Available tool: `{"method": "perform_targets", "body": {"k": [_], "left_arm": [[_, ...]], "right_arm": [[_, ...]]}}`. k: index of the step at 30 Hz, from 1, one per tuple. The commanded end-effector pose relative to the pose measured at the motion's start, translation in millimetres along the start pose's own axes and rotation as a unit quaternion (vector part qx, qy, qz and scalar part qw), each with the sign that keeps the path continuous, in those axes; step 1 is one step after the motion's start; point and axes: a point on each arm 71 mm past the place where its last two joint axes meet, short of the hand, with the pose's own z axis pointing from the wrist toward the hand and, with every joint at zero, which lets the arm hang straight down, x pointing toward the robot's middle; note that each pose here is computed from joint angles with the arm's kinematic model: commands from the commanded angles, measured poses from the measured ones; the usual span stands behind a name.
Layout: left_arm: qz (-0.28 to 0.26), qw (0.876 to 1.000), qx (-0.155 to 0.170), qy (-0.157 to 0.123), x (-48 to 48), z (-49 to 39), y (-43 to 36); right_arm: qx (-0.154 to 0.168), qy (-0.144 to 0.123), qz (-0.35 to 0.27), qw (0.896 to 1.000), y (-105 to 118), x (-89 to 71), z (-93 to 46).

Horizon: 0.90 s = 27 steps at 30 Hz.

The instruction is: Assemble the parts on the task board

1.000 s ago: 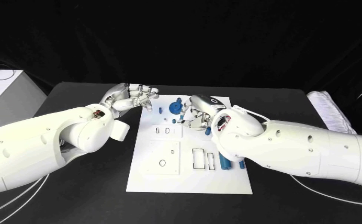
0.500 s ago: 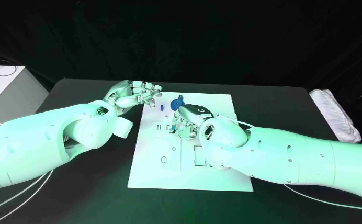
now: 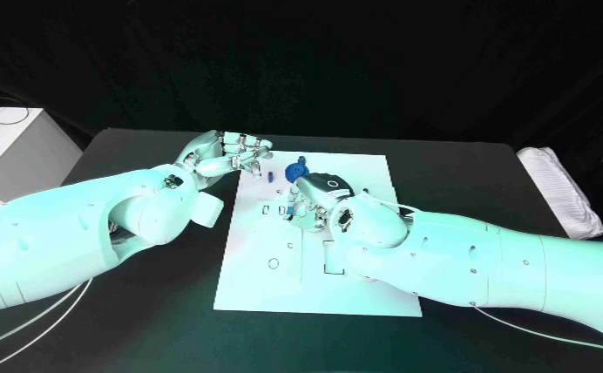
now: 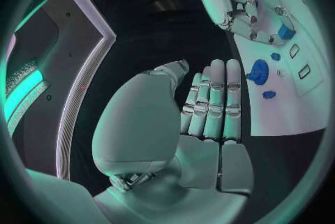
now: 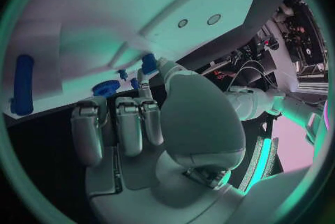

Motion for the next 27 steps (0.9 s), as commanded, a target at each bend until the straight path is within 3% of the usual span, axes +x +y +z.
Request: {"method": "perform_targets", "body": {"k": [1, 27], "left_arm": [[-0.005, 1.000, 0.002, 0.010, 2.2, 0.6, -0.9], [-0.003, 1.000, 0.002, 0.008, 0.9, 1.2, -0.3]], "right_arm": [[-0.012, -0.011, -0.022, 1.000, 2.0, -0.6, 0.6], [-0.027, -0.030, -0.033, 0.999, 1.1, 3.9, 6.9]]}}
